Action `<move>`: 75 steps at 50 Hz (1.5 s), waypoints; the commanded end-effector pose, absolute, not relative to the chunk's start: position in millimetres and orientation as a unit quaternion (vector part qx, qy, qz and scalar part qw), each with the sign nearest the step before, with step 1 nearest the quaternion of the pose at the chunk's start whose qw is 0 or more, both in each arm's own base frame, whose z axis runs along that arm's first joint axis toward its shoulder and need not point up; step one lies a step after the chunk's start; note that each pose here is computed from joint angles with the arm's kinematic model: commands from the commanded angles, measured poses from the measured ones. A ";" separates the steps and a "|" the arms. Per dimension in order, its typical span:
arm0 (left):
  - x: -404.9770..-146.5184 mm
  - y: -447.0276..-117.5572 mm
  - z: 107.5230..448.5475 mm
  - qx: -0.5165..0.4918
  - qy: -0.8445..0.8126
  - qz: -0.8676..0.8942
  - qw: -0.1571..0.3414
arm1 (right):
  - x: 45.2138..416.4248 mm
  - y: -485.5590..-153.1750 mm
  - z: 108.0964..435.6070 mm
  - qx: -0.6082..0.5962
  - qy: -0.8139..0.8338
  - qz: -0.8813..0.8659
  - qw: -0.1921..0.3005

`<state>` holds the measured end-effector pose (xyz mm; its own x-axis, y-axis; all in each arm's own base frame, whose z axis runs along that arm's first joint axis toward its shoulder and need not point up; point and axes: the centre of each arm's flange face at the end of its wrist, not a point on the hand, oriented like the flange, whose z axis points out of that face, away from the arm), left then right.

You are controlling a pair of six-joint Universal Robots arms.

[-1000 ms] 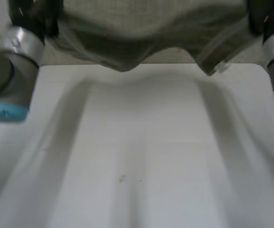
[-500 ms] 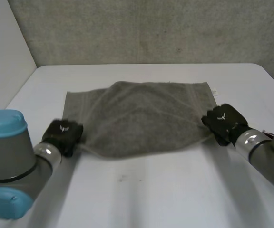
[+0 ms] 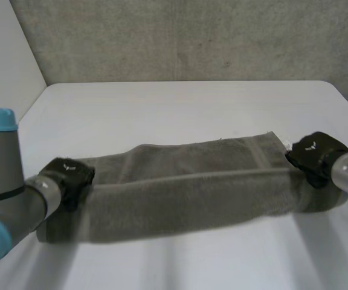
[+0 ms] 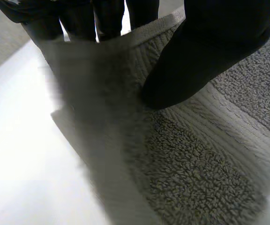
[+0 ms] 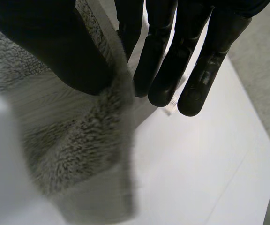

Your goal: Fold the laundry

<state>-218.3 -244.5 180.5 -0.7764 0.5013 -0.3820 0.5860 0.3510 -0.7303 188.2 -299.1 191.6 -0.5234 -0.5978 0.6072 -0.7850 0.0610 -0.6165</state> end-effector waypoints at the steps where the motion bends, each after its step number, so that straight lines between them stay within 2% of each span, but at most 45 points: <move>1: -231.3 -295.3 168.9 0.304 0.792 -0.525 0.067 | 221.1 -337.1 175.6 0.450 -0.676 0.575 0.099; 11: -243.0 -334.3 154.1 0.288 0.770 -0.564 0.078 | 254.6 -376.5 158.3 0.427 -0.609 0.657 0.125; 17: -245.2 -350.3 143.2 0.277 0.770 -0.567 0.092 | 268.9 -396.2 134.0 0.430 -0.596 0.666 0.123; 23: -249.0 -361.5 134.1 0.277 0.769 -0.569 0.092 | 278.8 -402.7 112.2 0.445 -0.589 0.666 0.106; 32: -249.1 -361.9 130.8 0.274 0.771 -0.568 0.090 | 283.2 -410.3 120.8 0.435 -0.572 0.689 0.098; 34: -249.2 -361.7 134.7 0.272 0.769 -0.572 0.088 | 280.9 -408.8 142.3 0.417 -0.570 0.702 0.091; 37: -249.3 -360.0 148.5 0.266 0.762 -0.584 0.086 | 278.7 -406.7 156.8 0.404 -0.572 0.709 0.082; 39: -248.0 -355.6 167.1 0.260 0.752 -0.599 0.085 | 272.6 -397.4 181.4 0.377 -0.583 0.717 0.056; 40: -248.0 -355.6 167.2 0.260 0.752 -0.599 0.084 | 272.5 -397.3 181.5 0.377 -0.583 0.718 0.056; 42: -247.3 -351.8 176.1 0.257 0.748 -0.606 0.083 | 267.5 -383.9 203.0 0.354 -0.599 0.718 0.028; 45: -245.2 -343.2 193.3 0.249 0.742 -0.618 0.077 | 264.3 -376.1 212.6 0.348 -0.610 0.712 0.015; 47: -241.6 -332.0 206.1 0.238 0.740 -0.625 0.068 | 249.5 -367.4 223.6 0.331 -0.646 0.688 0.002; 53: -239.0 -313.2 217.2 0.220 0.739 -0.634 0.047 | 214.2 -353.1 221.9 0.310 -0.732 0.607 -0.012; 56: -237.6 -303.9 219.5 0.205 0.739 -0.641 0.031 | 208.7 -349.8 217.7 0.309 -0.748 0.587 -0.017; 66: -238.7 -293.9 205.8 0.193 0.729 -0.656 -0.006 | 175.5 -357.1 173.7 0.296 -0.791 0.535 -0.036; 67: -236.0 -289.1 195.8 0.197 0.740 -0.643 -0.007 | 134.7 -390.8 128.6 0.296 -0.786 0.540 0.052; 69: -235.9 -289.1 196.4 0.196 0.739 -0.644 -0.006 | 114.4 -396.7 142.5 0.263 -0.791 0.542 0.103; 70: -236.3 -288.7 196.9 0.196 0.739 -0.645 -0.007 | 114.3 -396.7 142.6 0.262 -0.791 0.542 0.104; 74: -235.5 -288.0 199.8 0.195 0.737 -0.647 -0.007 | 93.5 -397.8 169.6 0.241 -0.780 0.553 0.166; 75: -235.5 -288.0 199.8 0.195 0.737 -0.647 -0.007 | 93.4 -397.8 169.7 0.241 -0.780 0.553 0.166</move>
